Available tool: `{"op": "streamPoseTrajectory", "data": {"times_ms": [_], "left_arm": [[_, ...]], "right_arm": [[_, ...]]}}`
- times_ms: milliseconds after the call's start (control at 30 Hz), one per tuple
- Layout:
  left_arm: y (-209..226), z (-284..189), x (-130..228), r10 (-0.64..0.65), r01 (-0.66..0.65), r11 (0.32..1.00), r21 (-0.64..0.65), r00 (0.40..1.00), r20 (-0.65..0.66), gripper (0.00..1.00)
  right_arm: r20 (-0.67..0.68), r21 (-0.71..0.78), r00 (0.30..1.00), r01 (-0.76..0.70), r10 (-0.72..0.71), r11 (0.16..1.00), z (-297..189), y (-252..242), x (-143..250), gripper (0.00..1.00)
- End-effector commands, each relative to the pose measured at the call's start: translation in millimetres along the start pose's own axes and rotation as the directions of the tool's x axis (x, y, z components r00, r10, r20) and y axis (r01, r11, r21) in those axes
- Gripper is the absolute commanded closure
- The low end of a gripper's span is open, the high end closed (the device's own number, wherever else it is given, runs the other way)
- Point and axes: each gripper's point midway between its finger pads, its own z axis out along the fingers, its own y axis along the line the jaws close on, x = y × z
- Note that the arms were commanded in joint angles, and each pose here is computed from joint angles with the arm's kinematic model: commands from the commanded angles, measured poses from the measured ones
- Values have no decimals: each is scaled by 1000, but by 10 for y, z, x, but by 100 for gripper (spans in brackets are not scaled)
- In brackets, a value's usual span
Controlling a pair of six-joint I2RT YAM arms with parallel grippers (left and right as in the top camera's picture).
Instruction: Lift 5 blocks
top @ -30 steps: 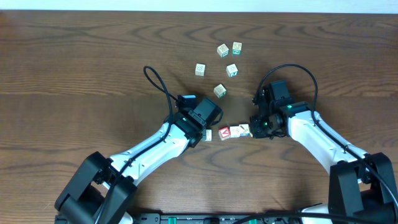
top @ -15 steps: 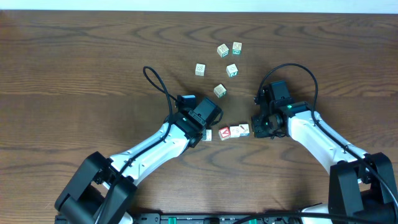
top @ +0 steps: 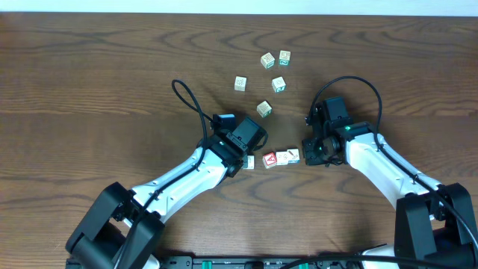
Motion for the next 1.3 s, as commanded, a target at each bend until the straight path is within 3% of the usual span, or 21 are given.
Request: {"op": "streamPoseTrajectory", "data": {"times_ms": [0, 567, 900, 1267], "left_arm": [[76, 43, 11, -12, 12, 999, -31, 1000, 5, 42], [76, 43, 11, -13, 13, 999, -31, 1000, 5, 42], [76, 43, 10, -12, 12, 999, -31, 1000, 5, 42], [79, 43, 2, -13, 13, 999, -34, 1000, 10, 42]], "right_arm": [[0, 8, 1000, -3, 3, 1000, 5, 8, 17, 71], [16, 6, 1000, -2, 2, 1000, 4, 12, -23, 66], [97, 17, 995, 23, -24, 1000, -7, 6, -220, 64], [113, 96, 993, -39, 28, 995, -34, -312, -262, 87]]}}
